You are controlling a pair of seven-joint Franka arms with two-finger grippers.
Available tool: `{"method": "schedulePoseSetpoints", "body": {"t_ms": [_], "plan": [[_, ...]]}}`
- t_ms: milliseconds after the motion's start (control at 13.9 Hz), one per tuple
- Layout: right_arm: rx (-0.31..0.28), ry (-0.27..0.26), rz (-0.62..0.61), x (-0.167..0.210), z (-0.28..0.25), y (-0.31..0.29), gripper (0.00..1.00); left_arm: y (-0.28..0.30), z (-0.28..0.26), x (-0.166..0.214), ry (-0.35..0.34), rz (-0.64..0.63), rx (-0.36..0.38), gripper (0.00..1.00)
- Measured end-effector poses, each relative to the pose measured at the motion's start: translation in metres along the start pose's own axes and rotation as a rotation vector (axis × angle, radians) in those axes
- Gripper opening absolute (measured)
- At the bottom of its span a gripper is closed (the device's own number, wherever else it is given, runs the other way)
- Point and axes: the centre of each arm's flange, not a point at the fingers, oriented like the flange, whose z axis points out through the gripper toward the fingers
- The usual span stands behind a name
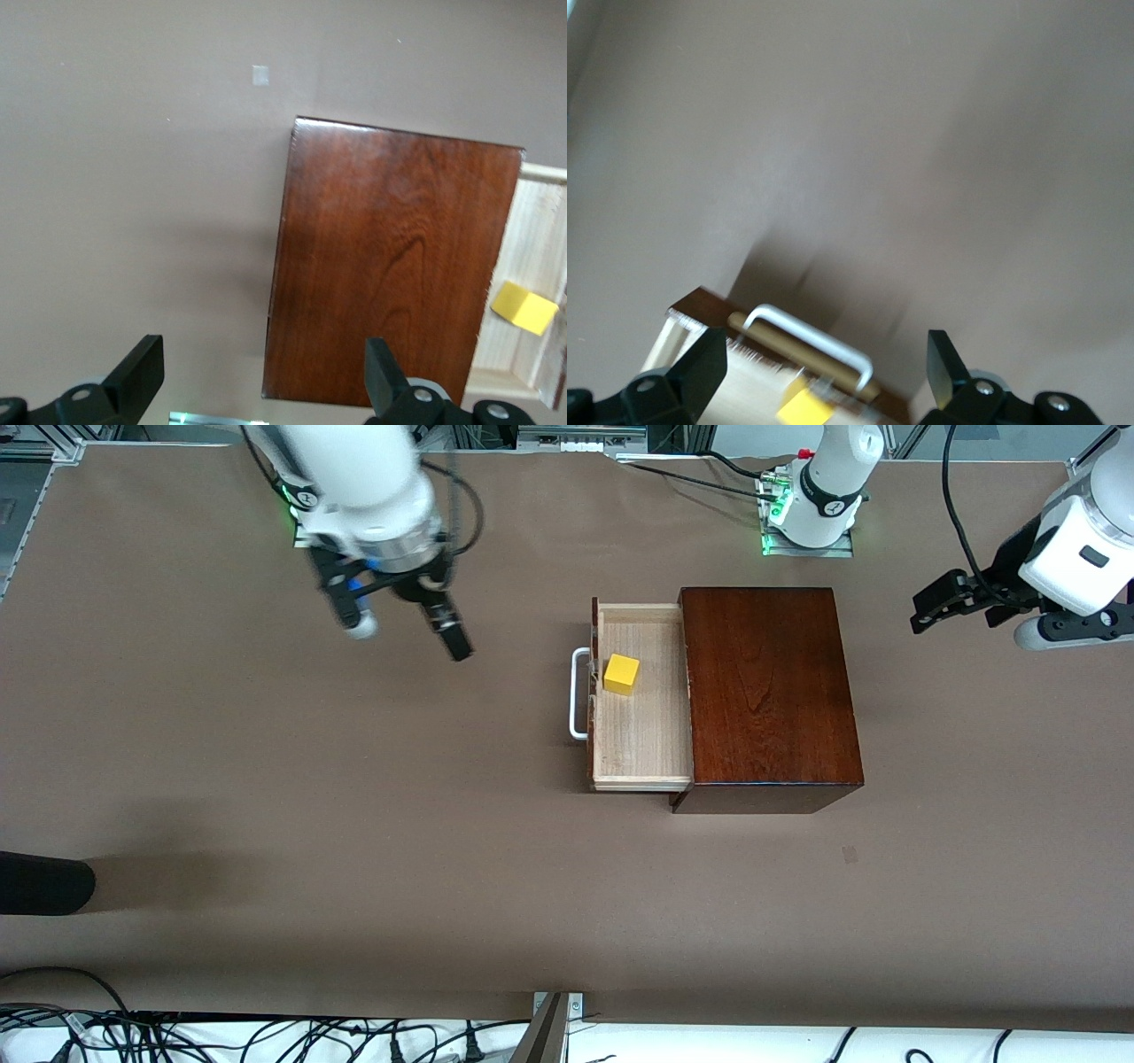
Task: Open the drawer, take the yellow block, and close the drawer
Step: 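Reach the right gripper over the yellow cube while the left gripper withdraws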
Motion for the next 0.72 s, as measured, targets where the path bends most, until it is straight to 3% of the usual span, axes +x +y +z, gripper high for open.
{"method": "schedulePoseSetpoints", "body": {"t_ms": [288, 721], "plan": [[0.022, -0.042, 0.297, -0.089, 0.058, 0.002, 1.00, -0.016, 0.012, 0.012, 0.003, -0.017, 0.034, 1.00], [0.033, -0.105, 0.619, -0.146, 0.117, -0.041, 1.00, -0.014, 0.022, 0.027, 0.007, -0.019, 0.035, 1.00]]}}
